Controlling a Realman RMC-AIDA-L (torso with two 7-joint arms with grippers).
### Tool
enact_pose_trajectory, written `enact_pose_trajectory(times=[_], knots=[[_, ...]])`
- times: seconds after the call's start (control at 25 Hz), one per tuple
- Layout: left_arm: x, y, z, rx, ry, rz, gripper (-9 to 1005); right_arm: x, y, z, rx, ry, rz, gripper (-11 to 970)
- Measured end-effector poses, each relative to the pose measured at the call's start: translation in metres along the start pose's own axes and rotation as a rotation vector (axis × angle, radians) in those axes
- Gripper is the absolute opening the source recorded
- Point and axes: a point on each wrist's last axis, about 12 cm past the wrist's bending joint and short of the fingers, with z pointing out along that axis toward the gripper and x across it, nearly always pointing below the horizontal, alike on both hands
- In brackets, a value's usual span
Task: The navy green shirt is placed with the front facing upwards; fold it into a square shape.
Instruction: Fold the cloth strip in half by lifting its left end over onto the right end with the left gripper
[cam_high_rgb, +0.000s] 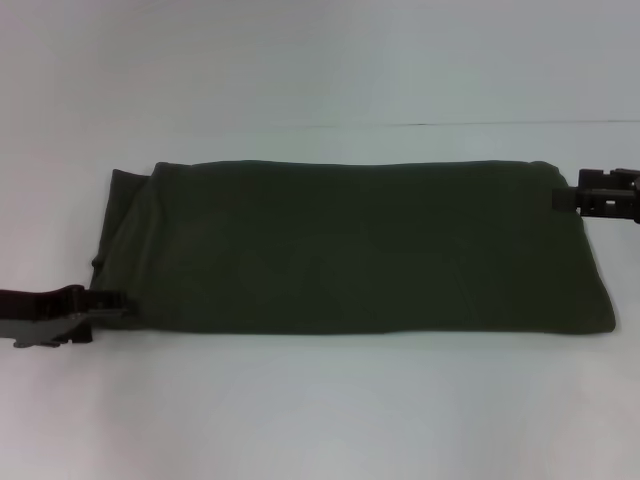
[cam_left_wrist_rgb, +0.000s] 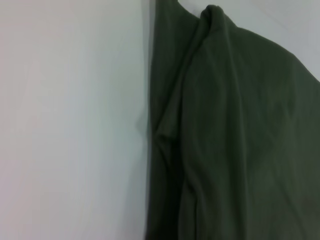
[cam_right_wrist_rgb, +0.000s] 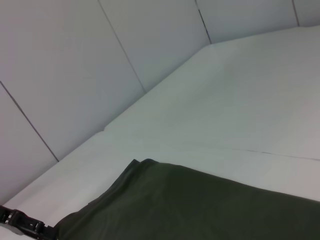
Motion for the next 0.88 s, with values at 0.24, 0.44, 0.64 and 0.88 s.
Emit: enact_pose_trajectory(times=[0.24, 0.44, 0.64, 0.88], knots=[[-0.006, -0.005, 0.004, -0.004, -0.005, 0.019, 880, -0.001, 0.000, -0.001, 0.003, -0.009, 0.003, 905], [-0.013, -0.009, 0.002, -0.001, -0.018, 0.036, 877, -0.001, -0.001, -0.002, 0.005, -0.015, 0.005, 903], [-0.019, -0.013, 0.001, 0.006, -0.028, 0.051, 876, 0.000, -0.001, -0.002, 0.009, -0.016, 0.006, 902], [-0.016, -0.012, -0.001, 0.009, -0.016, 0.051, 877, 0.000, -0.002, -0.003, 0.014, -0.017, 0.006, 900]])
